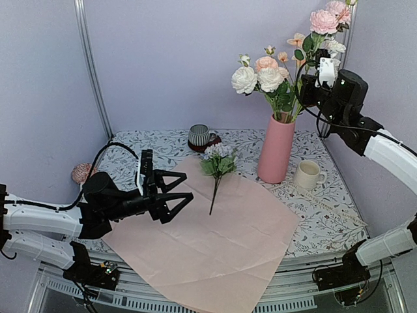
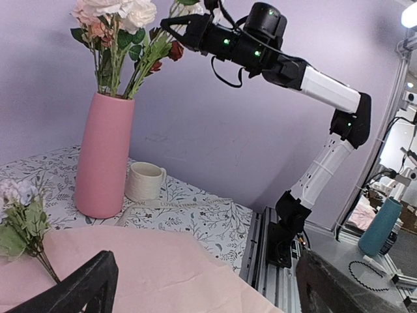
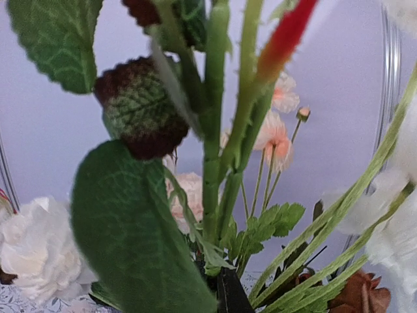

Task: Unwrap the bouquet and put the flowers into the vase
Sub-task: Place the fake flower in the vase.

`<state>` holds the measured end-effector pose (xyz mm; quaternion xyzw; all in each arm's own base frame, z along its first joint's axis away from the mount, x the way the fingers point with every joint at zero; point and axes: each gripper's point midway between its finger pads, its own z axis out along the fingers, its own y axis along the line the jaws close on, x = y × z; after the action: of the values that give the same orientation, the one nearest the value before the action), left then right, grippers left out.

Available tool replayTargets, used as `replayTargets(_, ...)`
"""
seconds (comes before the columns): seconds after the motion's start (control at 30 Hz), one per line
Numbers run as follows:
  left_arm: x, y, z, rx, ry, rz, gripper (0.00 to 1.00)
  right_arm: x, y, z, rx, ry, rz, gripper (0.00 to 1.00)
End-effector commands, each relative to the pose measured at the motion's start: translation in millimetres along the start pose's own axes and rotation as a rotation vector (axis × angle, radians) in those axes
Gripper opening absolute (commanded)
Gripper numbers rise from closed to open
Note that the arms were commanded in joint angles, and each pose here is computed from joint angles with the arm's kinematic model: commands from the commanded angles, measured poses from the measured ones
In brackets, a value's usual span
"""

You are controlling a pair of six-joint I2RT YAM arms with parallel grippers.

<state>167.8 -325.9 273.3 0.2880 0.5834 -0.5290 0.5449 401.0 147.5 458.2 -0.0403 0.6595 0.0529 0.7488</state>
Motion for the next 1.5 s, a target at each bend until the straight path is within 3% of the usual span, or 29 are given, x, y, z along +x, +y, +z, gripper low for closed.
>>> replayTargets(0.0, 3.4, 0.6, -0.7, -0.01, 0.01, 0.009, 0.97, 36.4, 1.8, 11.6, -0.023, 0.051, 0.051, 0.02)
replayTargets(0.23, 4.1, 1.8, 0.3, -0.016, 0.017, 0.008, 0.97, 106.6, 5.6, 15.6, -0.029, 0.192, 0.079, 0.03)
replayTargets(0.37, 4.6, 1.8, 1.0, -0.015, 0.02, 0.007, 0.97, 136.2, 4.7, 15.8, -0.016, 0.257, 0.067, 0.12)
replayTargets(0.57, 5.7, 4.6, 4.5, -0.03, 0.037, 0.005, 0.97, 151.6, 8.4, 10.6, -0.039, 0.339, 0.058, 0.48)
replayTargets(0.73, 12.7, 18.7, 10.5, -0.097, 0.072, -0.013, 0.97, 155.7, 20.6, -8.4, -0.137, 0.398, 0.072, 0.63)
replayTargets(1.0, 36.6, 64.5, 25.4, -0.313, 0.19, -0.086, 0.96, 165.4, 48.4, -62.1, -0.374, 0.456, 0.146, 0.75)
replayTargets(1.1, 51.0, 82.3, 30.9, -0.375, 0.251, -0.12, 0.91, 174.4, 60.3, -83.7, -0.48, 0.436, 0.173, 0.76)
replayTargets(1.27, 83.9, 110.6, 41.3, -0.455, 0.385, -0.188, 0.65, 187.4, 77.4, -106.4, -0.611, 0.421, 0.229, 0.74)
replayTargets(1.47, 113.9, 151.1, 49.6, -0.61, 0.527, -0.23, 0.54, 200.8, 83.2, -113.0, -0.654, 0.396, 0.219, 0.74)
